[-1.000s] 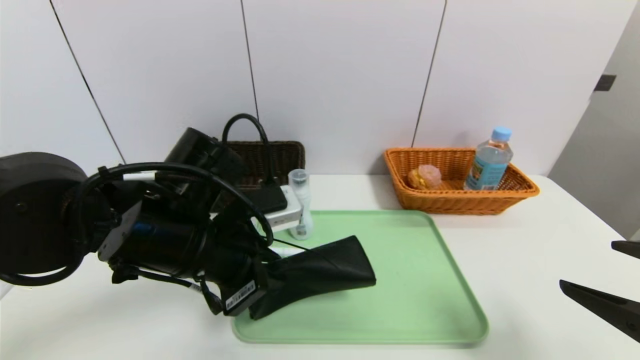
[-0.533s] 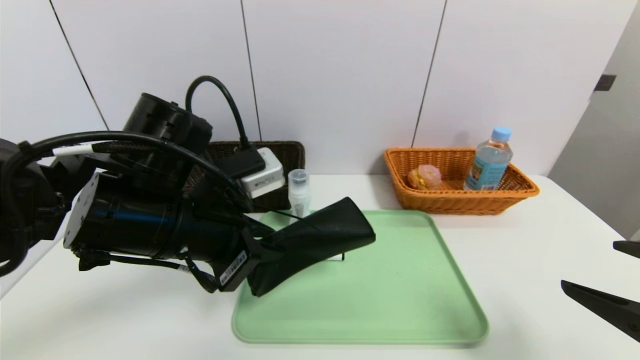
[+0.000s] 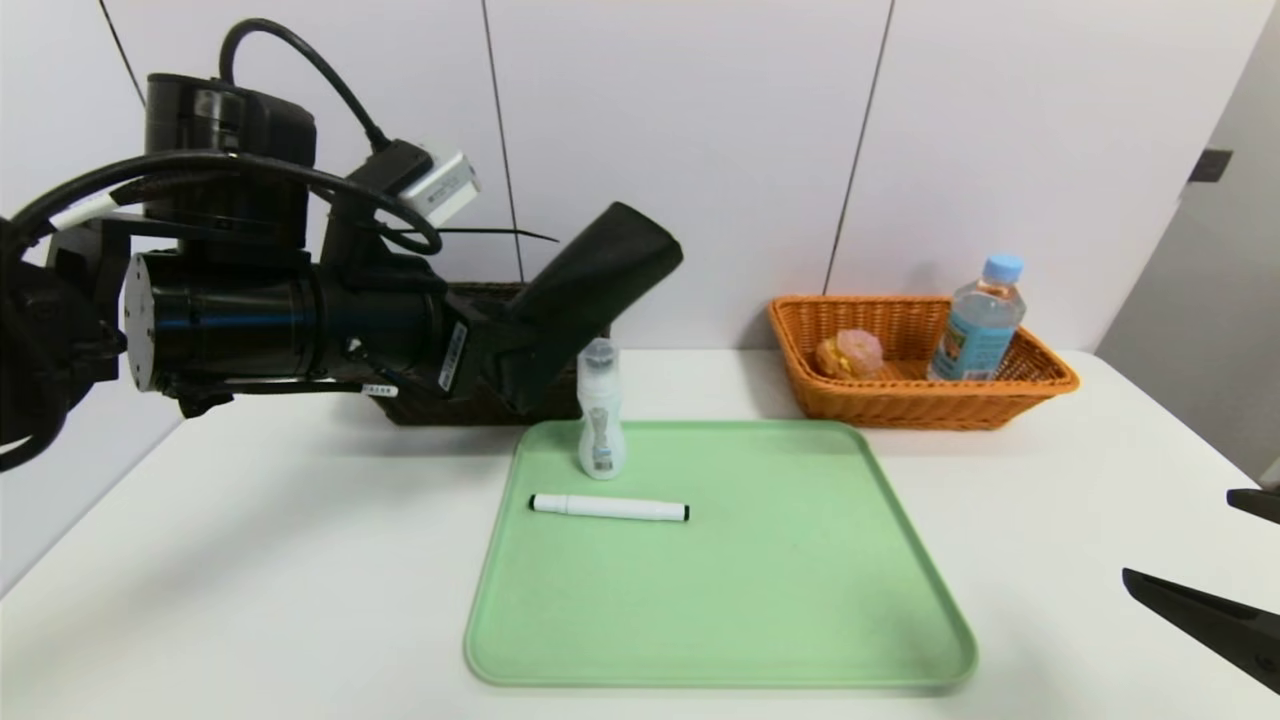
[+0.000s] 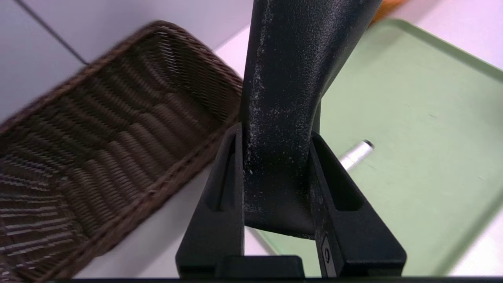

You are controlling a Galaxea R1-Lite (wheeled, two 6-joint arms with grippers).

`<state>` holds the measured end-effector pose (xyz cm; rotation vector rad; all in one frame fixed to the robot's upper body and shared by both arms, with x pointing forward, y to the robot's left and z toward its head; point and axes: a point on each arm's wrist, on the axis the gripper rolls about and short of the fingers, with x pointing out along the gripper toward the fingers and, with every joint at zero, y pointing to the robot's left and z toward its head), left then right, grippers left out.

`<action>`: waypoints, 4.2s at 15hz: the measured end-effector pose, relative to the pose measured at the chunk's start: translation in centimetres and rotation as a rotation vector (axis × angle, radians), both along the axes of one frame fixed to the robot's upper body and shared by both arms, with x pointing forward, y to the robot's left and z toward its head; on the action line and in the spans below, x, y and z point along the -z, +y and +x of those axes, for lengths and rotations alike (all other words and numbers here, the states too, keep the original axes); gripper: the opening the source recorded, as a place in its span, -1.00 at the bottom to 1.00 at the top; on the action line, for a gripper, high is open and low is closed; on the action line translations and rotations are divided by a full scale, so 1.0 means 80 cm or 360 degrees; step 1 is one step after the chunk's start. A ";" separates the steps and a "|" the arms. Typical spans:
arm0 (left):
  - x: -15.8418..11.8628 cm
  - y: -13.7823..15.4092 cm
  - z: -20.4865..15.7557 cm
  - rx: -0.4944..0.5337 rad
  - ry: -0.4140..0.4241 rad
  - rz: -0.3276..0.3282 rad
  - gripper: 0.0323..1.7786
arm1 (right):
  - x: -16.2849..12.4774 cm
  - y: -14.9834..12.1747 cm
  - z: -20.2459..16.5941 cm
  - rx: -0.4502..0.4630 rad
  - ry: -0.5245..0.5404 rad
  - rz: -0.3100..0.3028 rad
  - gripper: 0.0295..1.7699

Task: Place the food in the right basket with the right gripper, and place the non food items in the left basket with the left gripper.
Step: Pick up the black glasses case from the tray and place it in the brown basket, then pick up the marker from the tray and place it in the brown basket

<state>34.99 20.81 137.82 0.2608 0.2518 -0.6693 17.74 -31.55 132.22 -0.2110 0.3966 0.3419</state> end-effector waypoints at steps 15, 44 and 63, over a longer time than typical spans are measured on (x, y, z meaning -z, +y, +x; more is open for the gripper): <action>0.064 0.110 0.170 -0.0670 -0.0207 -0.0176 -0.49 | 0.003 0.001 0.002 -0.0005 0.0023 -0.0001 0.93; -0.024 0.077 0.109 -0.0394 -0.0434 -0.0276 0.77 | 0.000 -0.001 -0.005 0.0008 -0.0010 0.0001 0.93; 0.115 -0.020 -0.002 0.0606 0.0098 0.0776 0.90 | -0.010 -0.002 -0.019 -0.0105 -0.0102 0.0073 0.93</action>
